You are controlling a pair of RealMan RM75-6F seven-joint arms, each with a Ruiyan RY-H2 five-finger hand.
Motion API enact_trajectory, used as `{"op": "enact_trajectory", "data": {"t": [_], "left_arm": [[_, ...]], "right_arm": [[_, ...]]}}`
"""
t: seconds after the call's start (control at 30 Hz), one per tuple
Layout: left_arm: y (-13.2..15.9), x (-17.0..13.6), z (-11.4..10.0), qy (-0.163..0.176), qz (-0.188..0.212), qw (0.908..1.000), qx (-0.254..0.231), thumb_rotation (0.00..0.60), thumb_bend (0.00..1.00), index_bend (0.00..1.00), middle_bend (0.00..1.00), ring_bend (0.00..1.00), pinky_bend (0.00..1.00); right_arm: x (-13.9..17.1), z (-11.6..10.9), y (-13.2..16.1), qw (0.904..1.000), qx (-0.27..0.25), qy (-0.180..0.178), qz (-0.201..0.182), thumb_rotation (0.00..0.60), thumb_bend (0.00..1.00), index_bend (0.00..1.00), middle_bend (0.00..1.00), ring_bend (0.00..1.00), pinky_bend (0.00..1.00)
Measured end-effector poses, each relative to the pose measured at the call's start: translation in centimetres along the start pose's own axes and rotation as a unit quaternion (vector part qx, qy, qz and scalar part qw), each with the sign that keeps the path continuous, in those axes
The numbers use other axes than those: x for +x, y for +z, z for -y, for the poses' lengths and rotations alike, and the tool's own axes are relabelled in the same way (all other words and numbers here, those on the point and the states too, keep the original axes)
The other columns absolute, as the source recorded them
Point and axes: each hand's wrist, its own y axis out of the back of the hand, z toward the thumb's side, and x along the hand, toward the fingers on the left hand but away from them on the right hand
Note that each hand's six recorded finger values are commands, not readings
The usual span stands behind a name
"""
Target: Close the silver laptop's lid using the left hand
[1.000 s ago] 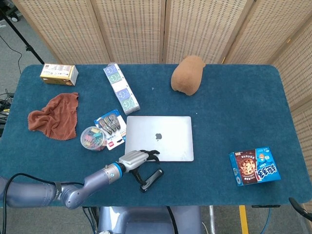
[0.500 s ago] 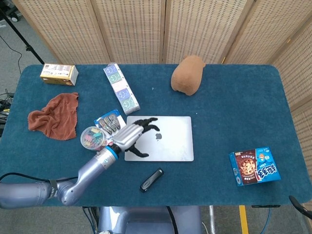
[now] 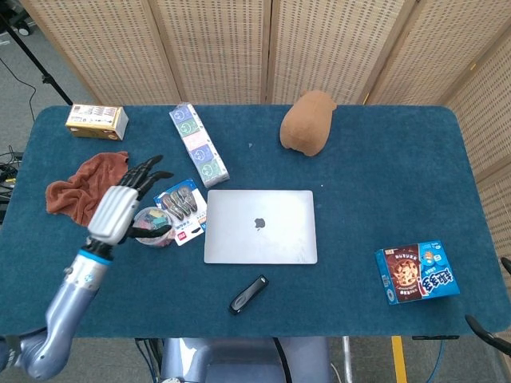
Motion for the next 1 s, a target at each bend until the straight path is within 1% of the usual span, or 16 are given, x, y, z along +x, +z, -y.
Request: {"op": "enact_trajectory", "data": {"t": [0.13, 0.27, 0.43, 0.53, 0.63, 0.73, 0.83, 0.9, 1.0], "left_arm": [[-3.0, -4.3, -1.6, 0.022, -0.035, 0.9991, 0.007, 0.6, 0.09, 0.25, 0.09, 0.09, 0.13], [-5.2, -7.6, -2.7, 0.038, -0.063, 0.9972, 0.01, 0.6, 0.09, 0.25, 0.09, 0.09, 0.13], [-7.8, -11.8, -4.1, 0.073, -0.108, 0.9915, 0.009, 0.6, 0.09, 0.27, 0.09, 0.09, 0.13], [-9.2, -14.5, -4.5, 0.088, -0.136, 0.9867, 0.008, 0.6, 0.09, 0.27, 0.09, 0.09, 0.13], [-10.2, -16.9, -4.3, 0.095, -0.16, 0.9825, 0.001, 0.6, 0.09, 0.29, 0.09, 0.09, 0.13], [-10.9, -18.6, -4.0, 0.103, -0.177, 0.9787, -0.009, 0.6, 0.09, 0.3, 0.09, 0.09, 0.13], [-10.9, -19.2, -4.0, 0.106, -0.178, 0.9781, -0.013, 0.6, 0.09, 0.3, 0.09, 0.09, 0.13], [-10.8, -19.4, -4.0, 0.105, -0.175, 0.9789, -0.007, 0.6, 0.09, 0.3, 0.09, 0.09, 0.13], [-10.9, -19.7, -3.7, 0.097, -0.179, 0.979, 0.016, 0.6, 0.09, 0.3, 0.09, 0.09, 0.13]], "right_arm": [[-0.3, 0.2, -0.1, 1.0, 0.001, 0.001, 0.004, 0.6, 0.18, 0.0, 0.0, 0.0, 0.06], [-0.7, 0.4, -0.4, 1.0, 0.002, 0.003, 0.009, 0.6, 0.18, 0.0, 0.0, 0.0, 0.06], [-1.3, 0.5, -0.6, 0.9999, 0.002, -0.001, 0.012, 0.6, 0.18, 0.0, 0.0, 0.0, 0.06], [-1.7, 0.4, -0.6, 0.9999, 0.001, -0.006, 0.011, 0.6, 0.18, 0.0, 0.0, 0.0, 0.06], [-2.0, 0.6, -0.7, 0.9999, -0.001, -0.003, 0.013, 0.6, 0.18, 0.0, 0.0, 0.0, 0.06], [-2.3, 1.0, -0.4, 1.0, -0.002, 0.003, 0.006, 0.6, 0.18, 0.0, 0.0, 0.0, 0.06], [-2.5, 1.3, 0.1, 1.0, -0.002, 0.005, -0.005, 0.6, 0.18, 0.0, 0.0, 0.0, 0.06], [-2.7, 1.5, 0.5, 0.9999, -0.003, 0.008, -0.011, 0.6, 0.18, 0.0, 0.0, 0.0, 0.06], [-3.0, 1.8, 0.6, 0.9999, -0.004, 0.01, -0.012, 0.6, 0.18, 0.0, 0.0, 0.0, 0.06]]}}
